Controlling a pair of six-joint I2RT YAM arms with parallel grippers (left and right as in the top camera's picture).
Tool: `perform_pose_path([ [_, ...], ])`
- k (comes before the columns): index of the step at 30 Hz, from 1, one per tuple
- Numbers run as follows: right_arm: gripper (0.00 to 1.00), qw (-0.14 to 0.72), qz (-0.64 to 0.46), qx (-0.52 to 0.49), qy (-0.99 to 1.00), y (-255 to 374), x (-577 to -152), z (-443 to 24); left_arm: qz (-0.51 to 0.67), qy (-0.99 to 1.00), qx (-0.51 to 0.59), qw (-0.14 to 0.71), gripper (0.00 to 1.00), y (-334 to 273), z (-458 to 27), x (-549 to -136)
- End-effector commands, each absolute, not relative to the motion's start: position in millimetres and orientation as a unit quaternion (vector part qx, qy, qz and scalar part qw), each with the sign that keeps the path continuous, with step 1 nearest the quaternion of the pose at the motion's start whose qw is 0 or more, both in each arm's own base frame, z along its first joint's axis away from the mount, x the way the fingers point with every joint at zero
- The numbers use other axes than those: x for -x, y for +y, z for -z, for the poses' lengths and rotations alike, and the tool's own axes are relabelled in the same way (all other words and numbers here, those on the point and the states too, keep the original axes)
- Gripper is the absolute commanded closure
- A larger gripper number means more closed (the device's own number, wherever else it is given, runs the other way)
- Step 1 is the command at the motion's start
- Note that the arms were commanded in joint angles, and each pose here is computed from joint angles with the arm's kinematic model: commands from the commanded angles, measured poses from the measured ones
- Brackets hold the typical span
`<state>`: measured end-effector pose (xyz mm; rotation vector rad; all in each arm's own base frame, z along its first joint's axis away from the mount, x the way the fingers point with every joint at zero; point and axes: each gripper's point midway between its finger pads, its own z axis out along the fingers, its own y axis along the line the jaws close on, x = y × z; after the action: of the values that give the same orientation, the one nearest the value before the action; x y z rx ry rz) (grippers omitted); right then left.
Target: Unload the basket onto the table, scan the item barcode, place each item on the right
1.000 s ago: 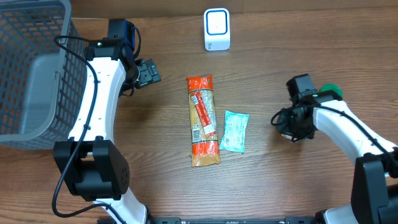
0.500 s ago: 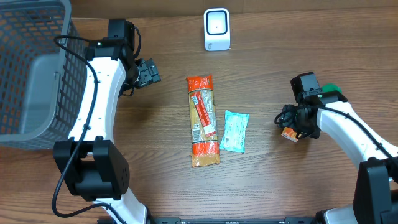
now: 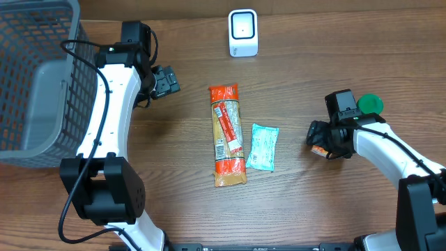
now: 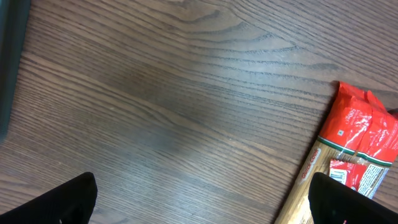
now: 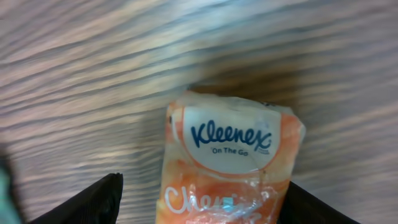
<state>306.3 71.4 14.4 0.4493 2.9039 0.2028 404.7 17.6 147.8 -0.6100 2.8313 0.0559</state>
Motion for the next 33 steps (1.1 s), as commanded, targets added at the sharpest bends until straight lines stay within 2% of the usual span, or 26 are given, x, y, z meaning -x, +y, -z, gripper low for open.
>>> perform_pose_path([
  [1,0.23,0.095,-0.135,-0.118,0.979,95,-306,-24,-0.017,0.969,0.199,0.142,0.0,17,-162,-408],
  [17,0.22,0.095,-0.183,-0.108,0.973,112,-310,-30,-0.017,0.969,0.199,0.142,0.0,17,-162,-408],
  [18,0.21,0.097,-0.178,-0.109,0.973,110,-310,-29,-0.017,0.969,0.199,0.142,0.0,17,-162,-408],
  [19,0.14,0.1,-0.172,-0.11,0.974,108,-312,-29,-0.017,0.969,0.199,0.142,0.0,17,-162,-408],
  [20,0.0,0.102,-0.167,-0.111,0.974,106,-312,-28,-0.017,0.969,0.199,0.142,0.0,17,-162,-408],
  [24,0.0,0.105,-0.161,-0.11,0.975,103,-313,-28,-0.017,0.969,0.199,0.142,0.0,17,-162,-408],
  [25,0.11,0.106,-0.153,-0.113,0.976,101,-313,-27,-0.017,0.969,0.199,0.142,0.0,17,-162,-408],
  [26,0.28,0.108,-0.145,-0.114,0.977,98,-313,-26,-0.017,0.969,0.199,0.142,0.0,17,-162,-408],
  [27,0.37,0.11,-0.137,-0.116,0.978,95,-313,-26,-0.017,0.969,0.199,0.142,0.0,17,-162,-408],
  [30,0.53,0.112,-0.13,-0.117,0.978,92,-314,-26,-0.017,0.969,0.199,0.142,0.0,17,-162,-408],
  [33,0.55,0.108,-0.129,-0.118,0.979,92,-312,-25,-0.017,0.969,0.199,0.142,0.0,17,-162,-408],
])
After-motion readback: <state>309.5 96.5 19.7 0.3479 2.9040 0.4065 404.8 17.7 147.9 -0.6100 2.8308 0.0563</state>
